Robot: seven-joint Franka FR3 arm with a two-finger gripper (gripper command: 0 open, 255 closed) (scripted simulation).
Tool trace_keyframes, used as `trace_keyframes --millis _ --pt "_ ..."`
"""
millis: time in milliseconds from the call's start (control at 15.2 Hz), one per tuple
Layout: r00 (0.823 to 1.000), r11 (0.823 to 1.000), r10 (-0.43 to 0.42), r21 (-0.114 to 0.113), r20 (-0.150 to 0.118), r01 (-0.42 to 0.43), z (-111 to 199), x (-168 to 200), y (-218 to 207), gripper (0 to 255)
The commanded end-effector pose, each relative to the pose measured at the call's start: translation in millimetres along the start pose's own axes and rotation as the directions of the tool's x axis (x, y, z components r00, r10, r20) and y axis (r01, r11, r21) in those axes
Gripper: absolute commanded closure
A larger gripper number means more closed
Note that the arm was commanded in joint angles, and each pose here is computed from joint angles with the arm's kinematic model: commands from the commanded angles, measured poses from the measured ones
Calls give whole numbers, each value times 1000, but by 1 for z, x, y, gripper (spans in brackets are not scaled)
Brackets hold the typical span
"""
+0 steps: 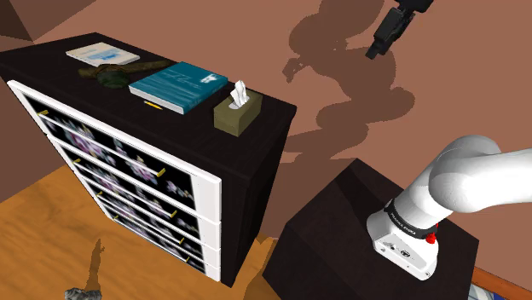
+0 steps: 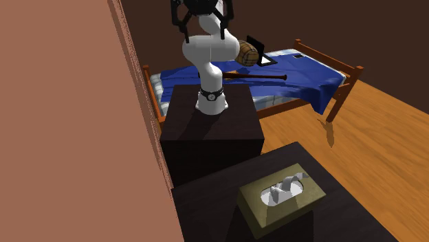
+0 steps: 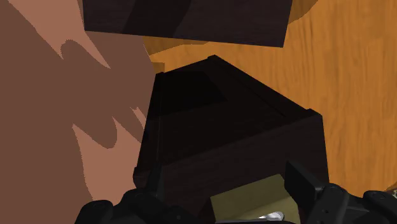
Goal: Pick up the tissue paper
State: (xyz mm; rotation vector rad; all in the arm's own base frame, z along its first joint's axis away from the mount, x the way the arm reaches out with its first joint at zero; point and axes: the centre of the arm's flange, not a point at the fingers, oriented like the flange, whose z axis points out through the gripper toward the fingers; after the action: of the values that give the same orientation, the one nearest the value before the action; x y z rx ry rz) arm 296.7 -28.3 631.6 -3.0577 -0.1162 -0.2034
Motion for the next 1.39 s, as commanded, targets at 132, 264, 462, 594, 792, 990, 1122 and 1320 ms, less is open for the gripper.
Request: trace_keyframes --millis 132,264,462,594,792,990,1122,1320 --pt "1000 1000 15 -28 22 -14 9 25 -17 0" --pt "999 998 30 -57 43 -28 20 50 -33 0" --pt "996 994 54 -100 74 -47 37 87 -55 0" --pt "993 990 71 -129 93 -58 49 112 -69 0" --pt "988 982 97 -172 122 -75 70 149 -89 0" --pt "981 972 124 -216 150 -89 93 186 -108 0" --pt "976 964 142 -245 167 -98 109 210 -119 0" --pt "966 951 171 -289 193 -110 135 246 -134 0"
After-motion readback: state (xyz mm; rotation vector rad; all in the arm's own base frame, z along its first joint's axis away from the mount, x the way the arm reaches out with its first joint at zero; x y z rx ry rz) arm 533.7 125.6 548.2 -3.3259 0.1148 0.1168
